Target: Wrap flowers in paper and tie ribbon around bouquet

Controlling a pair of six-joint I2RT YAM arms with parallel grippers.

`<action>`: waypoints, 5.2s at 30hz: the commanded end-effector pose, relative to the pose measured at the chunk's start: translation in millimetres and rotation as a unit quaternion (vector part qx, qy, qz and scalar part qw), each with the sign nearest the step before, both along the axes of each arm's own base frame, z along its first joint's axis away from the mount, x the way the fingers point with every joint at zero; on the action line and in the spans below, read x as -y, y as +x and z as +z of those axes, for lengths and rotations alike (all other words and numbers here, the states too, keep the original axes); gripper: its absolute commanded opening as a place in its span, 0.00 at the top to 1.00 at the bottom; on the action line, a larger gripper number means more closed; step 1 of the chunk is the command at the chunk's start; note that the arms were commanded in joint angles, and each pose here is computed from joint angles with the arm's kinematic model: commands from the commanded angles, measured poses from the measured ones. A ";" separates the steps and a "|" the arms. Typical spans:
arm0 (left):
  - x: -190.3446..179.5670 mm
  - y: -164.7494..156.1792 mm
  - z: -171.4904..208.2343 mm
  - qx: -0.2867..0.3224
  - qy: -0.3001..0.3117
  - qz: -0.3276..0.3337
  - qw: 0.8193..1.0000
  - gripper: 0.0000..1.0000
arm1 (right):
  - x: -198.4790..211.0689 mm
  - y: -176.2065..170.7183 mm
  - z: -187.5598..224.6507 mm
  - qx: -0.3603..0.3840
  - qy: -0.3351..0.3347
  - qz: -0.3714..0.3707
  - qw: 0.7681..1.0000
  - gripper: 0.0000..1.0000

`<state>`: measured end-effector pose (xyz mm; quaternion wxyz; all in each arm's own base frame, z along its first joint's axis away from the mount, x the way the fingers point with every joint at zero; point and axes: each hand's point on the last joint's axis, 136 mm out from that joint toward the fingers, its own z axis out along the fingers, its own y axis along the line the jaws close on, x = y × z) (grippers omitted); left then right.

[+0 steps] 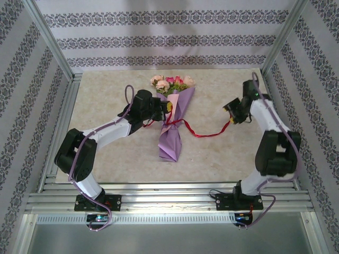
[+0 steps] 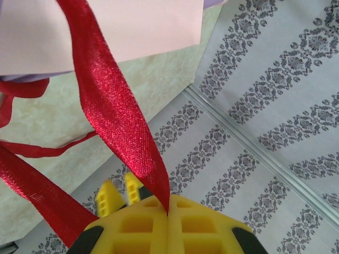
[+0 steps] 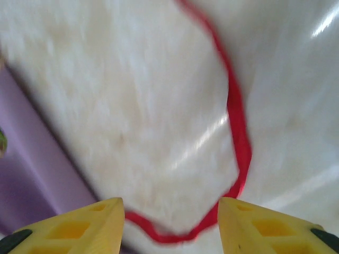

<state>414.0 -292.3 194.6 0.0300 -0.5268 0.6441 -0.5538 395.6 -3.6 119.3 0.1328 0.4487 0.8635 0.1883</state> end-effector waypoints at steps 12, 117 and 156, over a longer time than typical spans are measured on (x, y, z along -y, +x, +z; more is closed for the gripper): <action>10.5 -15.7 6.2 0.024 0.004 -0.041 0.999 1.00 | 117.1 56.9 -62.4 -0.088 -0.022 -0.147 0.985 0.46; 52.0 -65.0 -77.7 0.438 0.495 -0.282 0.696 1.00 | -456.9 -52.5 195.6 0.254 0.146 0.586 0.755 0.46; -79.2 43.6 -70.4 0.099 0.085 -0.216 0.968 1.00 | -442.0 -102.3 -8.8 0.157 -0.208 0.310 0.914 0.41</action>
